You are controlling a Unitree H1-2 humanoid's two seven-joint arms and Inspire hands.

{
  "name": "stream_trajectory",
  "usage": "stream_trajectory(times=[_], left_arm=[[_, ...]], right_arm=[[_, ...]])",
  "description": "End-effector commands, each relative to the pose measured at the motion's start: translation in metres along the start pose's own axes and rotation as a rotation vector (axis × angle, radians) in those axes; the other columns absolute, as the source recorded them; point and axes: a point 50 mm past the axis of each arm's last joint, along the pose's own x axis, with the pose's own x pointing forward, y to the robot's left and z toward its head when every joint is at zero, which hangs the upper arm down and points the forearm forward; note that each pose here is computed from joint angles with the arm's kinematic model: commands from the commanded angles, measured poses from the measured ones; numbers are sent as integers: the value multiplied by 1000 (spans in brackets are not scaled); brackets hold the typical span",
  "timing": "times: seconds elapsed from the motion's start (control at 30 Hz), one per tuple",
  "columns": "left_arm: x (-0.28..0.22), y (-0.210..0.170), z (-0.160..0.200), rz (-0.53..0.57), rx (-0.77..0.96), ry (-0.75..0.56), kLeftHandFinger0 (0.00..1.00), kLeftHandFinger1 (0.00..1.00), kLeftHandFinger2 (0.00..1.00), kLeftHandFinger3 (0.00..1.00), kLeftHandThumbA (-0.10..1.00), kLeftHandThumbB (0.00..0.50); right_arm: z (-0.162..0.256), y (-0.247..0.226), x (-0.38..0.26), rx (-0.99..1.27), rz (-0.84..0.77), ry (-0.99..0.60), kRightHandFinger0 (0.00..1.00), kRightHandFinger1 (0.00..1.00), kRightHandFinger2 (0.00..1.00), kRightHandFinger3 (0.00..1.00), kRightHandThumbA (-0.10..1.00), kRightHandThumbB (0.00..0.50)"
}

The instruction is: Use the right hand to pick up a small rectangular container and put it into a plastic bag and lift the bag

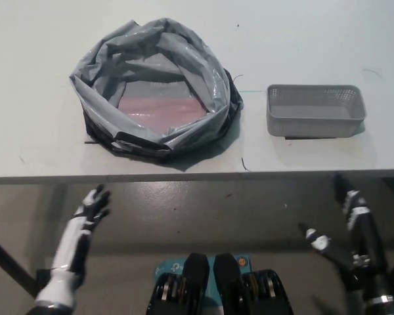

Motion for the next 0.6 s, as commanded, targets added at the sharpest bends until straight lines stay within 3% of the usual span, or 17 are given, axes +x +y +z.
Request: stream_trajectory(times=[0.0, 0.13, 0.2, 0.27, 0.3, 0.33, 0.4, 0.47, 0.57], left_arm=[[13, -8, 16, -40, 14, -66, 1000, 1000, 1000, 1000, 1000, 199], [13, -7, 16, -21, 17, -80, 1000, 1000, 1000, 1000, 1000, 162], [13, -7, 16, -12, 13, -85, 1000, 1000, 1000, 1000, 1000, 142], [11, -7, 15, -5, 9, -82, 1000, 1000, 1000, 1000, 1000, 143], [10, -8, 15, -2, 8, -90, 1000, 1000, 1000, 1000, 1000, 142], [10, -8, 15, 0, 8, -91, 1000, 1000, 1000, 1000, 999, 143], [8, -11, 19, 7, -9, -94, 1000, 1000, 1000, 1000, 998, 155], [8, -12, 23, 12, -15, -95, 1000, 1000, 1000, 1000, 1000, 171], [7, -13, 26, 18, -24, -95, 1000, 1000, 1000, 1000, 1000, 176]], right_arm=[[44, -22, 9, 2, -108, -194, 1000, 1000, 1000, 1000, 863, 141], [88, -41, 21, -76, -141, -327, 1000, 1000, 1000, 1000, 870, 88], [114, -52, 32, -93, -143, -368, 1000, 1000, 1000, 1000, 857, 106], [132, -59, 40, -143, -119, -395, 1000, 1000, 1000, 1000, 865, 89], [154, -70, 55, -209, -83, -422, 1000, 1000, 1000, 1000, 873, 163], [158, -71, 58, -220, -77, -421, 1000, 1000, 1000, 1000, 874, 166], [188, -81, 79, -353, 17, -396, 1000, 1000, 1000, 1000, 993, 252], [217, -88, 103, -505, 94, -349, 1000, 1000, 1000, 1000, 1000, 355], [251, -88, 142, -616, 215, -304, 1000, 1000, 1000, 1000, 1000, 363]])
